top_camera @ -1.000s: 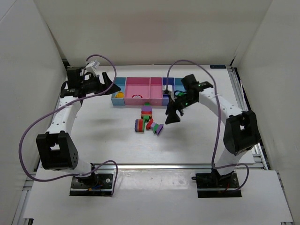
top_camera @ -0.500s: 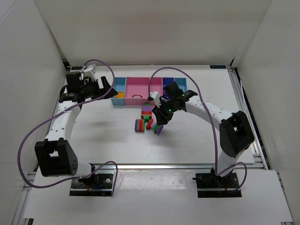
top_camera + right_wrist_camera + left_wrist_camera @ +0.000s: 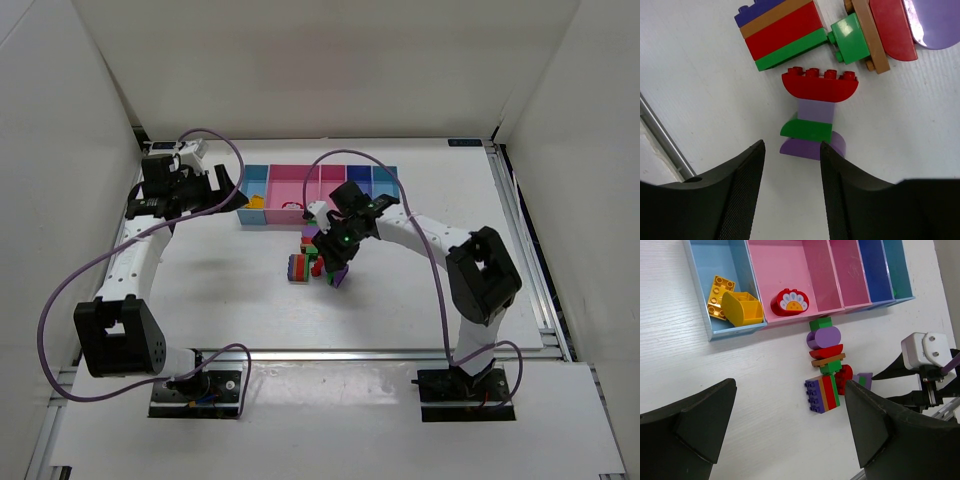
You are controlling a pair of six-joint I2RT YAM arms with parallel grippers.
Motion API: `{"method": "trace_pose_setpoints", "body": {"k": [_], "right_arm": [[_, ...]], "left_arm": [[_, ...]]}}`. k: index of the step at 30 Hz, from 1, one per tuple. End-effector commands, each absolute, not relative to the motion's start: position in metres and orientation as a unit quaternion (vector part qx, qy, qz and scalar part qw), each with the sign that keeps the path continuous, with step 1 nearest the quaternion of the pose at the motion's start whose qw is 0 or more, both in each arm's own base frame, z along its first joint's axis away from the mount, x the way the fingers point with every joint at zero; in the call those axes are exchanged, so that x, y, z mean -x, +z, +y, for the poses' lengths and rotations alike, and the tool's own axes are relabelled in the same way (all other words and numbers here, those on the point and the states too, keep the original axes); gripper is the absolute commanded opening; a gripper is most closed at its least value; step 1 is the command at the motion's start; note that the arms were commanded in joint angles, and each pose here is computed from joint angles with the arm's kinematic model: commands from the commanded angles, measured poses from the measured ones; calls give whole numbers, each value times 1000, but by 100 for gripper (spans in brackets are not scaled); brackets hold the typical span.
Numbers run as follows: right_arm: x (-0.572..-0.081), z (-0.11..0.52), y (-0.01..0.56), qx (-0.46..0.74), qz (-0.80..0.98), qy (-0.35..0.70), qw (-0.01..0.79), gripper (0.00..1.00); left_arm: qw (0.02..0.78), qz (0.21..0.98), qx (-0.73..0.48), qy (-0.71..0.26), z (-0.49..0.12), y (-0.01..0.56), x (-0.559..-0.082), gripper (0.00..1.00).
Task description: Sort the legos into containers by color
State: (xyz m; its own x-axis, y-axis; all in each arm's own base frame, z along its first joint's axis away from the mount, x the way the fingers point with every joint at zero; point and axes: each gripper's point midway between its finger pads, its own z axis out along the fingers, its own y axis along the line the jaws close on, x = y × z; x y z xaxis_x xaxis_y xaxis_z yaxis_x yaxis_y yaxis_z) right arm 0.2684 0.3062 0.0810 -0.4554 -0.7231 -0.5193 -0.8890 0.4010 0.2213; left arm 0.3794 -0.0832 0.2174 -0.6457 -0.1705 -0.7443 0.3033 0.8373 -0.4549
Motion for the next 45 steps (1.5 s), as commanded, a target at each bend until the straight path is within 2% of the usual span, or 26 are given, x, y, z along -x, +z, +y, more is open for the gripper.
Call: {"method": "trace_pose_setpoints", "body": {"k": [1, 5, 7, 11, 31, 45], "right_arm": [[-274, 320, 91, 485, 818, 249, 184, 52], [-281, 319, 83, 481, 824, 234, 187, 57], [-288, 318, 78, 479, 828, 221, 191, 65], [-297, 319, 77, 484, 826, 206, 201, 68], [-292, 328, 60, 506, 817, 208, 184, 61], [-288, 325, 43, 507, 823, 192, 170, 60]], "left_arm": [[431, 860, -43, -271, -79, 224, -374, 99], [432, 860, -41, -268, -77, 222, -374, 99], [430, 861, -42, -269, -78, 221, -373, 99], [428, 862, -42, -268, -77, 219, -372, 99], [413, 869, -39, -270, -75, 208, -376, 99], [409, 871, -37, -270, -74, 202, -376, 99]]}}
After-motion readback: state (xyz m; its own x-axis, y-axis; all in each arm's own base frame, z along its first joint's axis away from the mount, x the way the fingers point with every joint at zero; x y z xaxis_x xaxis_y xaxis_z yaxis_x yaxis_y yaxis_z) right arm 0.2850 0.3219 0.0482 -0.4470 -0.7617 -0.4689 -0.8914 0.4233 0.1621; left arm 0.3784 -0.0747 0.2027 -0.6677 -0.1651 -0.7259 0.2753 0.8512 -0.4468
